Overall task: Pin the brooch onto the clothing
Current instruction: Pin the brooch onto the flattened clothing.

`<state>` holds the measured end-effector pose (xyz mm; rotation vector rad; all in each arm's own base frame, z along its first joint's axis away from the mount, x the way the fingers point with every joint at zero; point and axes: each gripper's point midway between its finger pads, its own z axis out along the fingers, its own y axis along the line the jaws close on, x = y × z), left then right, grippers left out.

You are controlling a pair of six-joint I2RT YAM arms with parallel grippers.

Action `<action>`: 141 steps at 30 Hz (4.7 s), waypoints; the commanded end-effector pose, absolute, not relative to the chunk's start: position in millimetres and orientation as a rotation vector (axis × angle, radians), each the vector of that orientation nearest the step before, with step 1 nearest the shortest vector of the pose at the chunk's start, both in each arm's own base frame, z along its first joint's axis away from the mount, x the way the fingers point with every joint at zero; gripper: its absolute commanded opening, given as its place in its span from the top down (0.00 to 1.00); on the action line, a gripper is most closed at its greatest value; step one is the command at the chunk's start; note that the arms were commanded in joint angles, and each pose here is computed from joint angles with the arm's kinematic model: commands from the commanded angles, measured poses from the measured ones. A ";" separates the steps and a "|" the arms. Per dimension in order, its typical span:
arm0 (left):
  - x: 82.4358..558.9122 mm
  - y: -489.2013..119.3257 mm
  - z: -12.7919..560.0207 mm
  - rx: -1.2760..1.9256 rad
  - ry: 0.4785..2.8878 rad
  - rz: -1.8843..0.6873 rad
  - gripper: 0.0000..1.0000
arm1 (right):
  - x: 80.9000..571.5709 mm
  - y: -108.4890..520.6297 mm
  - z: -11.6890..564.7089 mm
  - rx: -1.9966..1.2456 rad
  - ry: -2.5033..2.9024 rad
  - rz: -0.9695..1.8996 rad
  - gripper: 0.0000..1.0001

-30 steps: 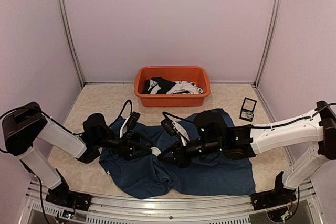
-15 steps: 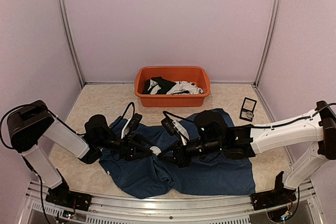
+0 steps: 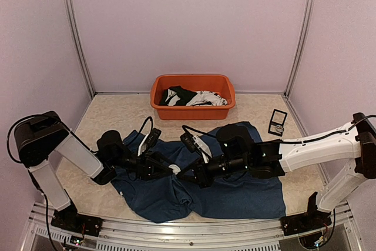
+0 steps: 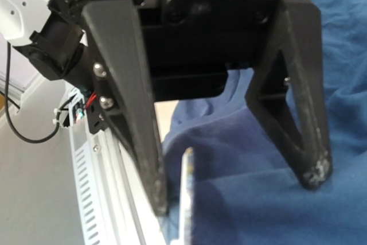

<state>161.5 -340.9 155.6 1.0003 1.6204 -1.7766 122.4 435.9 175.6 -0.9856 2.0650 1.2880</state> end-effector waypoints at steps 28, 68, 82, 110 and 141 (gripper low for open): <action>170.6 -348.3 159.7 0.952 1.595 -1.744 0.34 | 134.4 446.2 197.4 -0.912 2.003 1.317 1.00; 182.9 -334.7 163.2 0.860 1.586 -1.671 0.32 | 134.3 446.4 198.7 -0.895 1.995 1.344 1.00; 165.9 -331.6 173.0 0.973 1.507 -1.702 0.31 | 134.8 445.6 201.4 -0.883 1.994 1.388 1.00; 188.3 -336.4 163.6 0.820 1.585 -1.640 0.47 | 134.5 454.0 193.6 -0.897 2.021 1.395 1.00; 190.4 -348.7 148.3 0.881 1.703 -1.513 0.54 | 129.8 453.1 191.1 -0.911 2.026 1.366 1.00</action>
